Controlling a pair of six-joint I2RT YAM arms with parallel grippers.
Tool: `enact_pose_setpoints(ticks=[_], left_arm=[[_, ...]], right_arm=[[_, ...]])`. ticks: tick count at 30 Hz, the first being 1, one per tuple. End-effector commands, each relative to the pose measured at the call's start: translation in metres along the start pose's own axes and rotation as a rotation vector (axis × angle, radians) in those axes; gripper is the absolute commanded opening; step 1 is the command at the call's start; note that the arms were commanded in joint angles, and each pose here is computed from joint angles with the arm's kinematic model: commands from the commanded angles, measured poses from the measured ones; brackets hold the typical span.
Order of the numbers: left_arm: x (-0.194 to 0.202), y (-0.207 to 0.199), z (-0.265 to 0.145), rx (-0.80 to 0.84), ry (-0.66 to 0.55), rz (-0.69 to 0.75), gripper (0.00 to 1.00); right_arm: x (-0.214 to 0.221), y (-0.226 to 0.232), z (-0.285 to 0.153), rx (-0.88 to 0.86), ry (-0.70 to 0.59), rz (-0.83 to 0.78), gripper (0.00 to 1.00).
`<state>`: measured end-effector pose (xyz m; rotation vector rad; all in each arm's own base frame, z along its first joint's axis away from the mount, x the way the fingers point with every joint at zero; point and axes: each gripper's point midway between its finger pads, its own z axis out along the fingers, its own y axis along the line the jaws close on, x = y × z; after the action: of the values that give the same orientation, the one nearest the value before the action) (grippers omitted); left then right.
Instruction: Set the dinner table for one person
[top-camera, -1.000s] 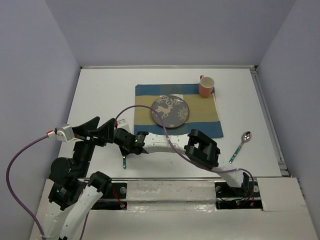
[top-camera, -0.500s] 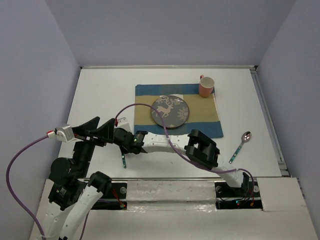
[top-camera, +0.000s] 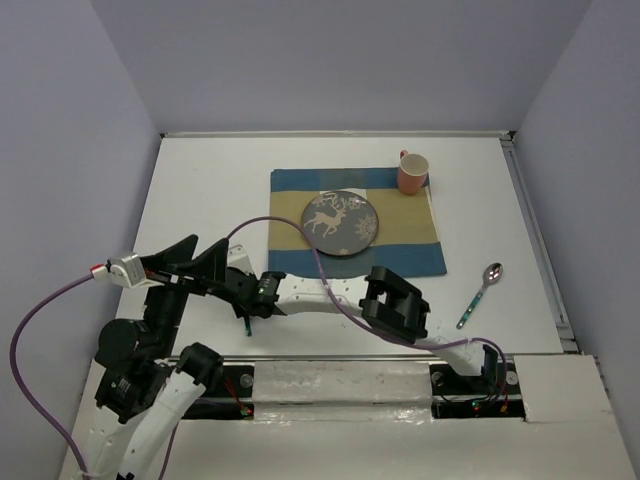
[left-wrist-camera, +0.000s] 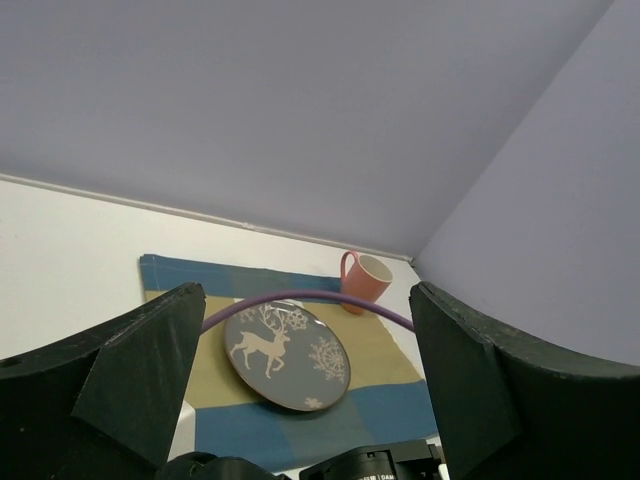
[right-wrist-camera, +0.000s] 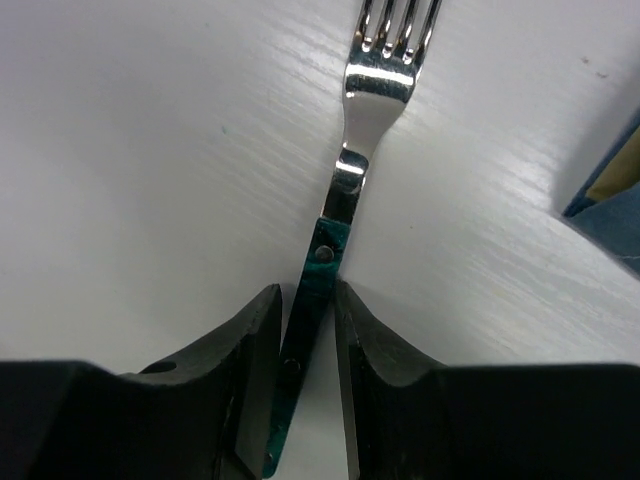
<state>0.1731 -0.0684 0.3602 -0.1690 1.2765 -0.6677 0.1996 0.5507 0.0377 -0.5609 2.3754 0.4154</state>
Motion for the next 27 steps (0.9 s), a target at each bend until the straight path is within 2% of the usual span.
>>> enact_pose_setpoints(ticks=[1,4,6,10,15,19,27], left_arm=[[-0.021,-0.007,-0.004,0.021,-0.069,-0.007,0.95],[-0.022,-0.007,-0.005,0.023,-0.07,-0.006,0.95],[-0.023,-0.007,-0.005,0.025,-0.072,-0.008,0.96],[-0.023,-0.007,-0.006,0.025,-0.072,-0.007,0.96],[-0.022,-0.007,-0.005,0.024,-0.067,-0.009,0.95],[-0.019,-0.007,-0.004,0.02,-0.056,-0.01,0.96],[-0.022,-0.003,-0.006,0.002,-0.064,-0.015,0.96]], right_arm=[[0.003,0.004,0.005,0.017,0.0,-0.004,0.34],[0.009,0.0,0.005,0.065,-0.011,-0.033,0.32],[0.007,-0.002,0.005,0.079,-0.019,-0.045,0.26],[0.003,-0.002,0.006,0.091,-0.028,-0.047,0.0],[-0.041,-0.004,-0.014,0.138,-0.162,-0.02,0.0],[-0.09,-0.037,-0.031,0.192,-0.249,0.093,0.0],[-0.138,-0.117,-0.034,0.305,-0.364,0.289,0.0]])
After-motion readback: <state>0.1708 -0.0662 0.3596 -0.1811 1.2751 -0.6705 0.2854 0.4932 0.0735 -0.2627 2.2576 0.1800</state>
